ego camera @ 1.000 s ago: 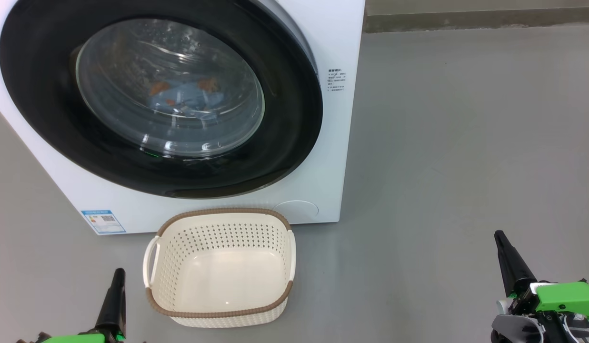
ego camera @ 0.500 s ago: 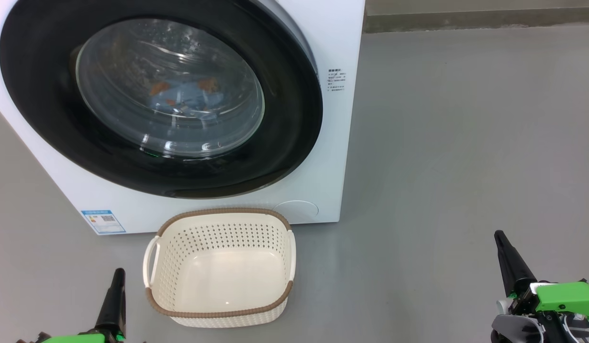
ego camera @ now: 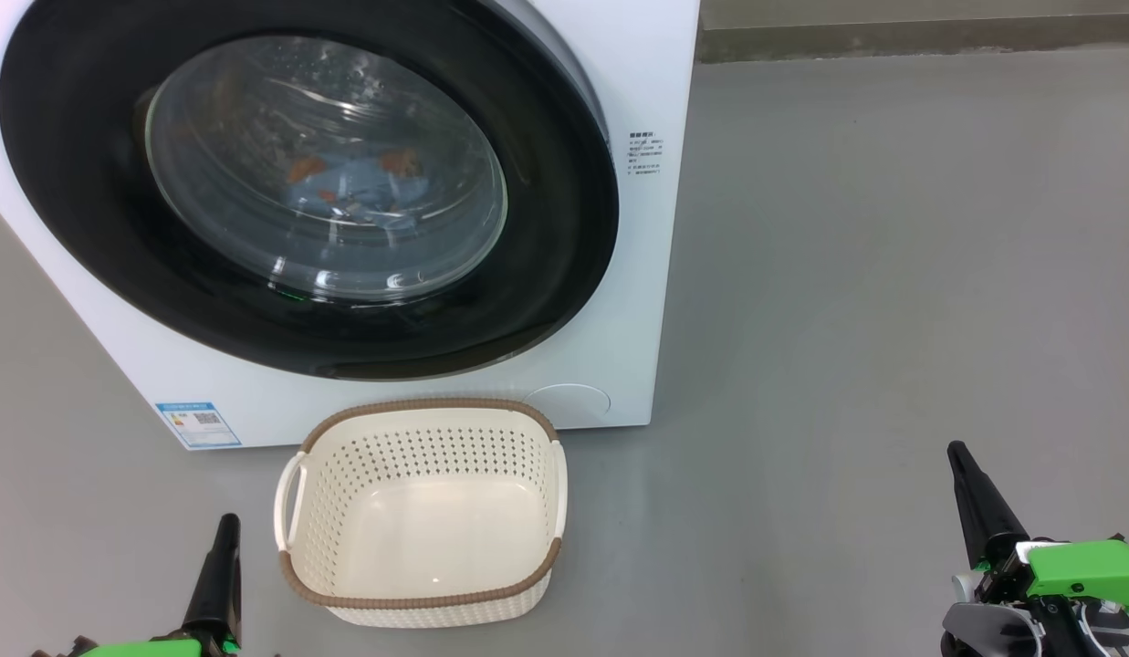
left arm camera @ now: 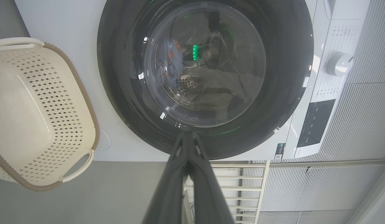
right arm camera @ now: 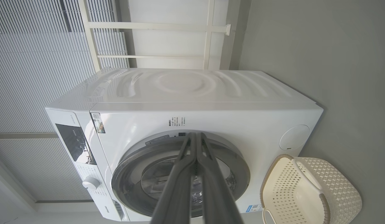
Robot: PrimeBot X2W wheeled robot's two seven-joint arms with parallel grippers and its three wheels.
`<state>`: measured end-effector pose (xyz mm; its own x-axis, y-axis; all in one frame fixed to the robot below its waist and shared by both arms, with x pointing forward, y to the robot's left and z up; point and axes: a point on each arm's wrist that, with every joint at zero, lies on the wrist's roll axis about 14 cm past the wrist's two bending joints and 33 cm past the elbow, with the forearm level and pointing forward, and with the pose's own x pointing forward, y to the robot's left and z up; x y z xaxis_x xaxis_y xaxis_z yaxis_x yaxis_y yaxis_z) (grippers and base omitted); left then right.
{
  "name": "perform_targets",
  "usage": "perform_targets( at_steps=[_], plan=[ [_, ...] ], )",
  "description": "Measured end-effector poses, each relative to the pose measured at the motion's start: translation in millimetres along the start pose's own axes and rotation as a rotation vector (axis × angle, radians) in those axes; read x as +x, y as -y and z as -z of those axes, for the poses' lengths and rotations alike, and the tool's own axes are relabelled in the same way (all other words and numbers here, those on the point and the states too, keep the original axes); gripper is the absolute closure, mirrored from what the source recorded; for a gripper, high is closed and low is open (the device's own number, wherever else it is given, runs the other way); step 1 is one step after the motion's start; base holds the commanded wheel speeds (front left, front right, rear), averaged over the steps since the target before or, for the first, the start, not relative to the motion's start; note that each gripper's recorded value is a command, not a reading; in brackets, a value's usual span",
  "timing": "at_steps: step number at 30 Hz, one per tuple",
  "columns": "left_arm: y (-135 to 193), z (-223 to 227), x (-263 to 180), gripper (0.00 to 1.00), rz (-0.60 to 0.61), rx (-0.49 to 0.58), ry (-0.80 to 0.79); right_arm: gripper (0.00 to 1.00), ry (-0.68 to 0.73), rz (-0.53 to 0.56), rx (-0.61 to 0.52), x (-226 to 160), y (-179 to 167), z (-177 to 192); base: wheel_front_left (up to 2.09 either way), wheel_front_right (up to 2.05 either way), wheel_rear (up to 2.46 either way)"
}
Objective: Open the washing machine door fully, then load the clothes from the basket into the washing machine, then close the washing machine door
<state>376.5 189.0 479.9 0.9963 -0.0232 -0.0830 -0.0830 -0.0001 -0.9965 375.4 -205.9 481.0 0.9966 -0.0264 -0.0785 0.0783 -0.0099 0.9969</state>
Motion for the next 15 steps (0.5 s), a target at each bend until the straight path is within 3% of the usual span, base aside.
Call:
perform_targets(
  at_steps=[15],
  plan=[
    [0.0, 0.0, 0.0, 1.0, 0.0, 0.0, 0.0, 1.0, 0.0, 0.0, 0.0, 0.0, 0.0, 0.0, 0.0, 0.0, 0.0]
  ],
)
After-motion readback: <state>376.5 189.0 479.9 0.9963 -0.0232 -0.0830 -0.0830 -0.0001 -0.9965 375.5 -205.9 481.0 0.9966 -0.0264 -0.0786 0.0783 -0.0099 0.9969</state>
